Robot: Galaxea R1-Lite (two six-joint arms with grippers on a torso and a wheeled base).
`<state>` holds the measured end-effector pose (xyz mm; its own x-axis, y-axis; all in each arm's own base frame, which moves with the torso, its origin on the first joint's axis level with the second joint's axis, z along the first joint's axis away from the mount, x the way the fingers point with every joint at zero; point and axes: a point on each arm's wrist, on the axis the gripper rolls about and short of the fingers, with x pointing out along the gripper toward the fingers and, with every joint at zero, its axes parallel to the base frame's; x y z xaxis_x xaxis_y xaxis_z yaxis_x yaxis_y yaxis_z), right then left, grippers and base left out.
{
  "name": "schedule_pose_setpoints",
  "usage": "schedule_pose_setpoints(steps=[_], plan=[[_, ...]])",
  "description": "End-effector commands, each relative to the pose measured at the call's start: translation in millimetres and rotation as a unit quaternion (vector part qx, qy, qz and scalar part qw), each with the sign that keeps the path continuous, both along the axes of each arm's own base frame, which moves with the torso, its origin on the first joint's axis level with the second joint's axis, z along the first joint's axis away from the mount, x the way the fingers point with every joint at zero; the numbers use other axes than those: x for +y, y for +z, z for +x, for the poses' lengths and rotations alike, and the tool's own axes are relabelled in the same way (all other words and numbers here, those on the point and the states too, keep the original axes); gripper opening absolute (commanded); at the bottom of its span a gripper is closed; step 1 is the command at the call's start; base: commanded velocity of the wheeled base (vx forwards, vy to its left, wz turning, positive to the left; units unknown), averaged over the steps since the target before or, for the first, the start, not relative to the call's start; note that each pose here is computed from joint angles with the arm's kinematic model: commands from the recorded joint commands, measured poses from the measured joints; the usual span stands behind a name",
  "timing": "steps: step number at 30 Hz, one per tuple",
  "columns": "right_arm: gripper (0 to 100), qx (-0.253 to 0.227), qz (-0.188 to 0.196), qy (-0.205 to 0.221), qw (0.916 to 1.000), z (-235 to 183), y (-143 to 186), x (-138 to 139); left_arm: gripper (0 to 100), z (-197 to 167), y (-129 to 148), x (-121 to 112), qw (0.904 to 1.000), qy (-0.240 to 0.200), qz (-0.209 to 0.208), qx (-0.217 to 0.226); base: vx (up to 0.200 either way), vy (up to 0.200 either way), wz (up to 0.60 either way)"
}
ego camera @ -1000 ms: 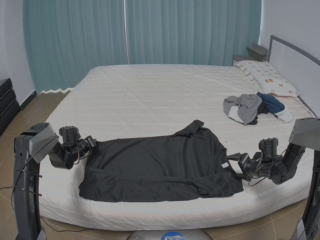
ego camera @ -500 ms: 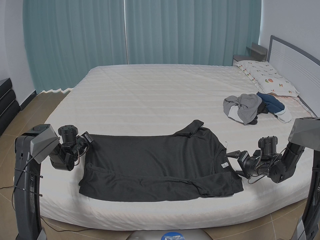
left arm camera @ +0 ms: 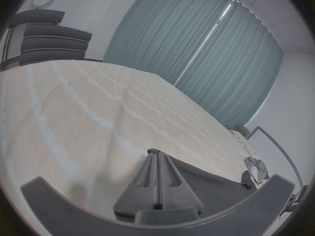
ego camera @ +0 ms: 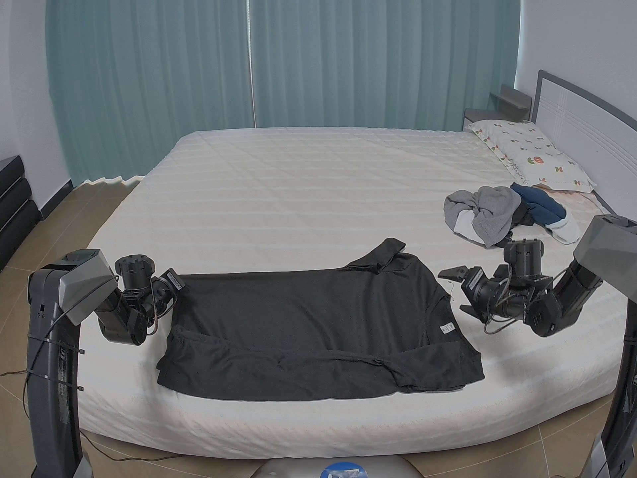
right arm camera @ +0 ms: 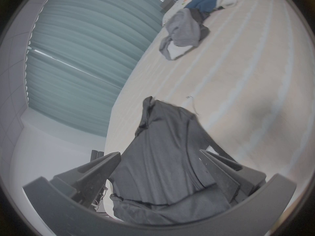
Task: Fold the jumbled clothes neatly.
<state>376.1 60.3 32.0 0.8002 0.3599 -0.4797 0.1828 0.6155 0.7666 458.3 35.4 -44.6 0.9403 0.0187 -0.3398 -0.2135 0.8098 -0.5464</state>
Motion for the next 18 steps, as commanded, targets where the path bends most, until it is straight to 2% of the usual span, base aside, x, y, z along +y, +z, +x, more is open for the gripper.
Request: schedule_pose_setpoints(steps=[1, 4, 5, 8, 15, 18], plan=[[100, -0.019, -0.043, 0.02, 0.9987, 49.3, 5.1, 19.6, 0, -7.2, 2.7, -0.7, 0.9997, 0.005, -0.023, 0.008, 0.0, 0.0, 0.0], [100, -0.015, -0.1, 0.031, 0.9944, 66.2, -8.1, 21.0, 0, -9.6, 4.8, -0.3, 0.9994, 0.007, -0.034, 0.01, 0.0, 0.0, 0.0], [100, -0.016, -0.129, 0.031, 0.991, 74.7, -13.5, 21.1, 0, -10.5, 3.9, -0.4, 0.9993, 0.007, -0.035, 0.012, 0.0, 0.0, 0.0], [100, -0.016, -0.172, 0.038, 0.9842, 89.6, -25.5, 23.5, 0, -11.2, 2.6, -0.5, 0.9992, 0.007, -0.036, 0.014, 0.0, 0.0, 0.0], [100, -0.051, -0.204, 0.065, 0.9755, 116.9, -42.5, 30.2, 0, -14.1, 0.0, 1.3, 0.9991, 0.01, -0.036, 0.021, 0.0, 0.0, 0.0], [100, -0.07, -0.202, 0.068, 0.9744, 123.8, -35.5, 33.9, 0, -14.4, 0.4, 2.0, 0.999, 0.011, -0.037, 0.021, 0.0, 0.0, 0.0]])
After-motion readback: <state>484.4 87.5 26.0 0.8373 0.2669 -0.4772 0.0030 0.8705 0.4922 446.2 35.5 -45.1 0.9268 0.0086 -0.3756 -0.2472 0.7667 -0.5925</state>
